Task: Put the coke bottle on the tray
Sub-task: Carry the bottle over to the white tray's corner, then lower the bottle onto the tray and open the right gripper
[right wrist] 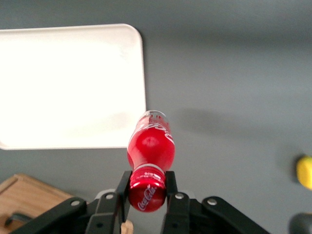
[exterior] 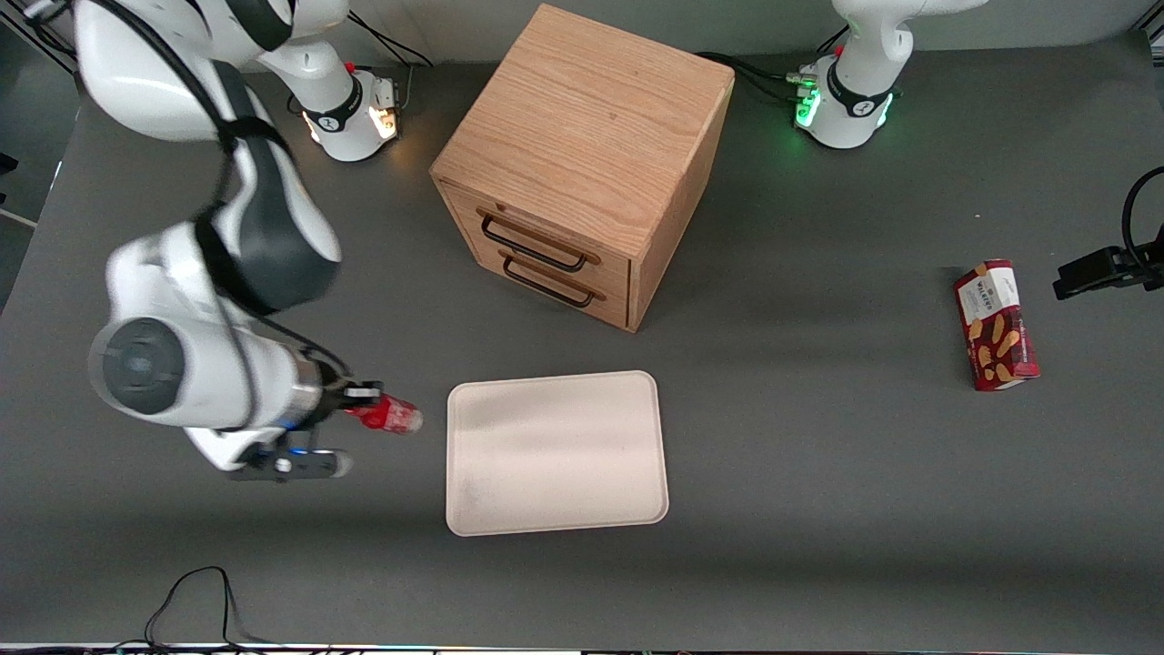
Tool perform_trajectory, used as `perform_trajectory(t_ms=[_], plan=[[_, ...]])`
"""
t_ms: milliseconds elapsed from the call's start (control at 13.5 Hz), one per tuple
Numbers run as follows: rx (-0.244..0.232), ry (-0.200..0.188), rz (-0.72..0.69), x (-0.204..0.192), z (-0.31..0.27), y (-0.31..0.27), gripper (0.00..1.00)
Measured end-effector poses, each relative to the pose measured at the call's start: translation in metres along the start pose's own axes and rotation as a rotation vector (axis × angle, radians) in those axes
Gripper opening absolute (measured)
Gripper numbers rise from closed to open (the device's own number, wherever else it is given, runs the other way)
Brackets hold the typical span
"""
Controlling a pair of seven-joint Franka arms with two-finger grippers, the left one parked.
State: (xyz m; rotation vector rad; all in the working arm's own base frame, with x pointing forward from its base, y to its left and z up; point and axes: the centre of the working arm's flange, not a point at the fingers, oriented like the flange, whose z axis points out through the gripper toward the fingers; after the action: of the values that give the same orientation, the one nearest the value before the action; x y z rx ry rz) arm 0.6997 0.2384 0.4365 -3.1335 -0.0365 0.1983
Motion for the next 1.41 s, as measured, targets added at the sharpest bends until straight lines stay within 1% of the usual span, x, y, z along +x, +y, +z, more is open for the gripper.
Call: perform_trajectory(t_ms=[148, 297, 594, 891, 1039, 1410], plan=[[0.005, 0.029, -0.014, 0.013, 0.030, -0.018, 0.32], [0.016, 0.053, -0.014, 0.024, 0.048, -0.022, 0.32], [0.039, 0.102, 0.009, 0.033, 0.057, -0.027, 0.32], [0.057, 0.142, 0.031, 0.039, 0.067, -0.037, 0.32], [0.059, 0.158, 0.039, 0.043, 0.076, -0.041, 0.32], [0.063, 0.176, 0.046, 0.049, 0.088, -0.042, 0.32]])
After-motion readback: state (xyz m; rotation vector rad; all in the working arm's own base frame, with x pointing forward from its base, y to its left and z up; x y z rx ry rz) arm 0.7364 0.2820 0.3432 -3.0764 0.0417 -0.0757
